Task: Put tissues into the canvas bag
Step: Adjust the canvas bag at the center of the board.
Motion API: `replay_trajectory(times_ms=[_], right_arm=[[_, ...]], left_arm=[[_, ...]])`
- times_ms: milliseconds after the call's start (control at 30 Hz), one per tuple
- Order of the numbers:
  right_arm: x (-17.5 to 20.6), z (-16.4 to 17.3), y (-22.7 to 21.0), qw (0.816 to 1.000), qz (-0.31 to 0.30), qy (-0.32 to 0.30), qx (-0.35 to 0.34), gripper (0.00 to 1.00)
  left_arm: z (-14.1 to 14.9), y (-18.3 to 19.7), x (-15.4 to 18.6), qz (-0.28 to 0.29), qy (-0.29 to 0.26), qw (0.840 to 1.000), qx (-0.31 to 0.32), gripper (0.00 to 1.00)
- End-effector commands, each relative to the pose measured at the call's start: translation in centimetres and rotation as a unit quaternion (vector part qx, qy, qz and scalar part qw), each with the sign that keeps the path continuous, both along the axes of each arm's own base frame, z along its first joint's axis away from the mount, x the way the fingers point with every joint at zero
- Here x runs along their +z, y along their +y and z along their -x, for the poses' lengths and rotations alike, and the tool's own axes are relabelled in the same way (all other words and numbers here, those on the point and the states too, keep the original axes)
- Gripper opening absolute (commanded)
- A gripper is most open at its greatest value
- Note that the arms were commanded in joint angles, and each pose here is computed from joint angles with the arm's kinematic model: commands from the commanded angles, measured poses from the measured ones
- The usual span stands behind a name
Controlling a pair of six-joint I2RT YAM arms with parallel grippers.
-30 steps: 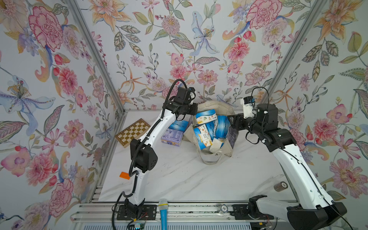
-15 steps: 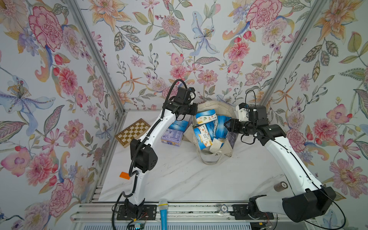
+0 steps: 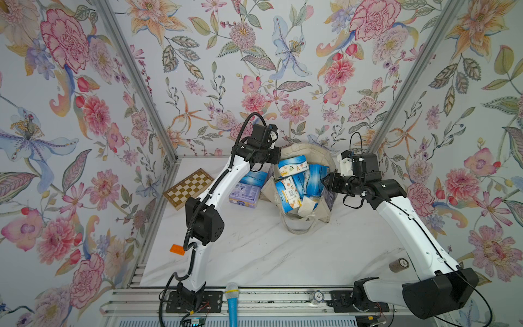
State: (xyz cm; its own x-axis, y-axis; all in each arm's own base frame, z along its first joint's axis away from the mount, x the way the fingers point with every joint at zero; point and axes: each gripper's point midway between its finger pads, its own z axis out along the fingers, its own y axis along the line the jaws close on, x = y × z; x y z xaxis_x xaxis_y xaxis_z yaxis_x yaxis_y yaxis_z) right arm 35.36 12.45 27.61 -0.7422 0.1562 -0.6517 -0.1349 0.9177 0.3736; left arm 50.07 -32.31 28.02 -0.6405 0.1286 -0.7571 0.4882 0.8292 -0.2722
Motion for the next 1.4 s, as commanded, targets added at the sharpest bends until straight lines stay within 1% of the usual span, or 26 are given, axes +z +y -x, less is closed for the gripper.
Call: replay_trajectory(times_ms=[0, 233, 400, 433, 600, 733, 900, 1100, 1267, 1367], right_arm=[[-1.3, 0.1, -0.2, 1.000, 0.007, 0.023, -0.010, 0.44], [-1.7, -0.4, 1.0, 1.000, 0.009, 0.030, 0.001, 0.44], [-2.6, -0.7, 1.6, 0.999, 0.019, 0.041, 0.004, 0.41], [-2.8, -0.7, 1.5, 0.999, 0.026, 0.044, 0.002, 0.39], [-2.6, -0.2, 0.1, 0.997, 0.058, 0.044, -0.015, 0.20], [-1.9, 0.9, -1.4, 0.995, 0.084, 0.041, -0.028, 0.13], [-1.1, 3.0, -3.6, 0.991, 0.117, 0.046, -0.045, 0.00], [-1.2, 5.1, -6.5, 0.984, 0.151, 0.062, -0.071, 0.00], [-2.0, 5.8, -9.1, 0.976, 0.180, 0.083, -0.095, 0.00], [-2.0, 6.0, -10.1, 0.974, 0.183, 0.085, -0.105, 0.00]], left_arm=[[-1.2, 1.1, -1.2, -0.020, 0.000, 1.000, 0.011, 0.15], [-1.1, 0.9, -1.5, -0.018, 0.001, 1.000, 0.006, 0.15], [-1.1, 0.7, -1.8, -0.014, 0.004, 1.000, 0.002, 0.15], [-1.0, 0.7, -1.9, -0.014, 0.004, 1.000, 0.000, 0.15], [-1.0, 0.9, -2.0, -0.022, 0.003, 1.000, 0.000, 0.15], [-1.0, 1.2, -2.3, -0.030, 0.005, 1.000, 0.002, 0.15], [-1.1, 2.0, -3.0, -0.043, 0.010, 0.999, 0.011, 0.15], [-1.4, 3.6, -3.6, -0.061, 0.014, 0.998, 0.030, 0.15], [-2.2, 6.9, -4.0, -0.106, 0.007, 0.991, 0.077, 0.15], [-2.5, 8.4, -3.9, -0.124, 0.002, 0.987, 0.098, 0.15]])
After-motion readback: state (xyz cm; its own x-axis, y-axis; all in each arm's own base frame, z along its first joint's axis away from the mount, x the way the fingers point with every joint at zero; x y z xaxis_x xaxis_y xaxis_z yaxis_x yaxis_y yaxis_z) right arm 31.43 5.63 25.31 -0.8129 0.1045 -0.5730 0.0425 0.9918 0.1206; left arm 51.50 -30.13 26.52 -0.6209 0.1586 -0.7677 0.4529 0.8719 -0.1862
